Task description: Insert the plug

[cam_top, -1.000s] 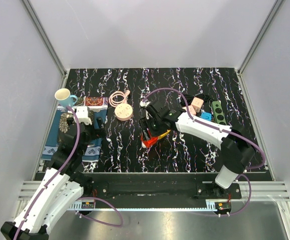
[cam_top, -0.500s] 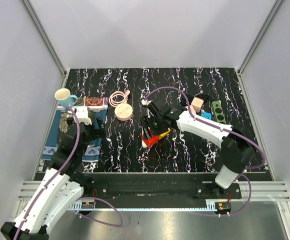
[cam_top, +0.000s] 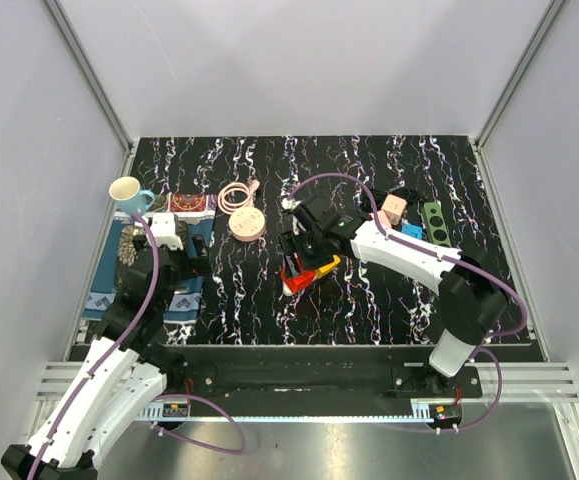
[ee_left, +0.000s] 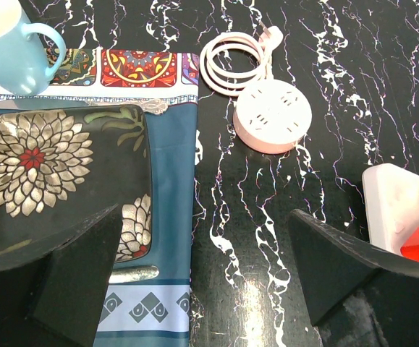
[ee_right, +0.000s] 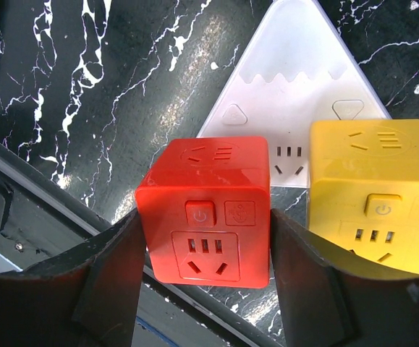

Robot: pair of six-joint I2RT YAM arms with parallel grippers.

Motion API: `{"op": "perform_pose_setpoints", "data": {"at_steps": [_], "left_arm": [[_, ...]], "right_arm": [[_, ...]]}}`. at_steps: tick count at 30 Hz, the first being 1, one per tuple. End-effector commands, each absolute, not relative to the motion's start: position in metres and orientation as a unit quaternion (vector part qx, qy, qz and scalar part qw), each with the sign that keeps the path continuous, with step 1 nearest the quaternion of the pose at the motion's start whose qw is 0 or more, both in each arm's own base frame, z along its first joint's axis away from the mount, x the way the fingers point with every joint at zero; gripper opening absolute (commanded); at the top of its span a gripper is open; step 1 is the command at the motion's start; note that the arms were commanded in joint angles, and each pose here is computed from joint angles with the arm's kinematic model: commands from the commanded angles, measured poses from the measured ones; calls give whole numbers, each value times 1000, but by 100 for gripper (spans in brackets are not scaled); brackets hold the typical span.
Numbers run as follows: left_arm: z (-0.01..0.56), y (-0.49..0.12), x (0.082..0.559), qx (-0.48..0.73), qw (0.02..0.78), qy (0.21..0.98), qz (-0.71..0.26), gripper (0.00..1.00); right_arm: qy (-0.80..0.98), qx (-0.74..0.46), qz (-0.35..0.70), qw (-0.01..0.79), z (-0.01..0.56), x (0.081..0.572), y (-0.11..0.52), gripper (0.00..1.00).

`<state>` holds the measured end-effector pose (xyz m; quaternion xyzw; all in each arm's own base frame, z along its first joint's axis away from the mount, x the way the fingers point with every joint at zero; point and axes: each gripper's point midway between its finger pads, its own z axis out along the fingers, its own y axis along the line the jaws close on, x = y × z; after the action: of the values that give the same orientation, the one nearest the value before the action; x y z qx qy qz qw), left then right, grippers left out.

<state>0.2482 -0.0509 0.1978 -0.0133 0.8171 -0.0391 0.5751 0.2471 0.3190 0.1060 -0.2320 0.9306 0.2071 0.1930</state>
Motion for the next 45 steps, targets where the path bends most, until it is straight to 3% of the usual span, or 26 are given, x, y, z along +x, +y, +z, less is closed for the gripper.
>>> {"op": "perform_pose_setpoints", "data": {"at_steps": [1, 45], "left_arm": [[206, -48, 251, -16, 589, 807, -35, 99], [204, -48, 252, -15, 587, 809, -33, 99]], "right_arm": [[918, -231, 235, 222, 123, 261, 334, 0], [931, -219, 187, 223, 96, 254, 305, 0]]}}
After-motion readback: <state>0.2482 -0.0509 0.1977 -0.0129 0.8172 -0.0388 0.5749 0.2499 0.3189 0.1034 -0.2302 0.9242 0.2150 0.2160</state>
